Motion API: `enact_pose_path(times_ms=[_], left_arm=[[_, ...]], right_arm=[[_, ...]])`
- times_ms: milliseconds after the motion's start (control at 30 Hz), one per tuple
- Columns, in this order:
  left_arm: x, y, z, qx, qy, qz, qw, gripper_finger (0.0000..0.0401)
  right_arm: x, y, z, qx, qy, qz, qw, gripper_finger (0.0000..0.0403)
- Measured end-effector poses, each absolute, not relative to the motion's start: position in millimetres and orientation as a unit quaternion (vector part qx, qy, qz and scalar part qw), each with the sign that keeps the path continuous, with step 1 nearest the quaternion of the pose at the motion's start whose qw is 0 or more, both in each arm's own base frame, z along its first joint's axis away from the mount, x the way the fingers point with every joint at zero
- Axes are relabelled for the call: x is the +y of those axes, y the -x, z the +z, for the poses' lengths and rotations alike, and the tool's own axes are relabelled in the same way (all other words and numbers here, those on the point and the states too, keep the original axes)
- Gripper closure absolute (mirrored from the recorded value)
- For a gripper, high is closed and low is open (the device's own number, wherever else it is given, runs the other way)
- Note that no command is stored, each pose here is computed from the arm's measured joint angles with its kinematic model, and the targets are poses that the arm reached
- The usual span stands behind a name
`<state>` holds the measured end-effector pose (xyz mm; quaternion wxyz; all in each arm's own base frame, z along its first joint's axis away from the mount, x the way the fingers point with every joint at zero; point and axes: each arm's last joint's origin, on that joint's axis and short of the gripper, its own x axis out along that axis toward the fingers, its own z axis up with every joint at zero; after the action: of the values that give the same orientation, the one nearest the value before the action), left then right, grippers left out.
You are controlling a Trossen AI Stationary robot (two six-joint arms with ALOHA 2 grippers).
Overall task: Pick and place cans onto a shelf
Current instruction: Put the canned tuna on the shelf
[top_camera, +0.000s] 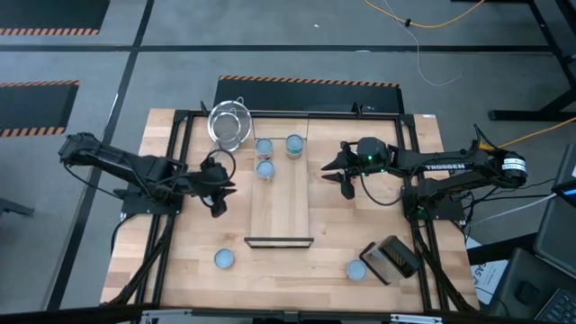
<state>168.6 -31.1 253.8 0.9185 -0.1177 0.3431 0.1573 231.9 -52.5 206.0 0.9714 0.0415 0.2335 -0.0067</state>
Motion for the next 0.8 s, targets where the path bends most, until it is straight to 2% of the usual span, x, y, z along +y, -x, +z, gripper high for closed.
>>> enact_pose_path(times_ms=[600, 800], left_arm=[[-26, -148, 197, 0.411, 0.180, 0.228, 0.864, 0.0315], [-23, -138, 183, 0.433, 0.219, 0.275, 0.830, 0.0316]], right_arm=[[-53, -233, 208, 0.222, -0.039, -0.007, 0.974, 0.0271], [-53, -233, 208, 0.222, -0.039, -0.007, 0.974, 0.0271]])
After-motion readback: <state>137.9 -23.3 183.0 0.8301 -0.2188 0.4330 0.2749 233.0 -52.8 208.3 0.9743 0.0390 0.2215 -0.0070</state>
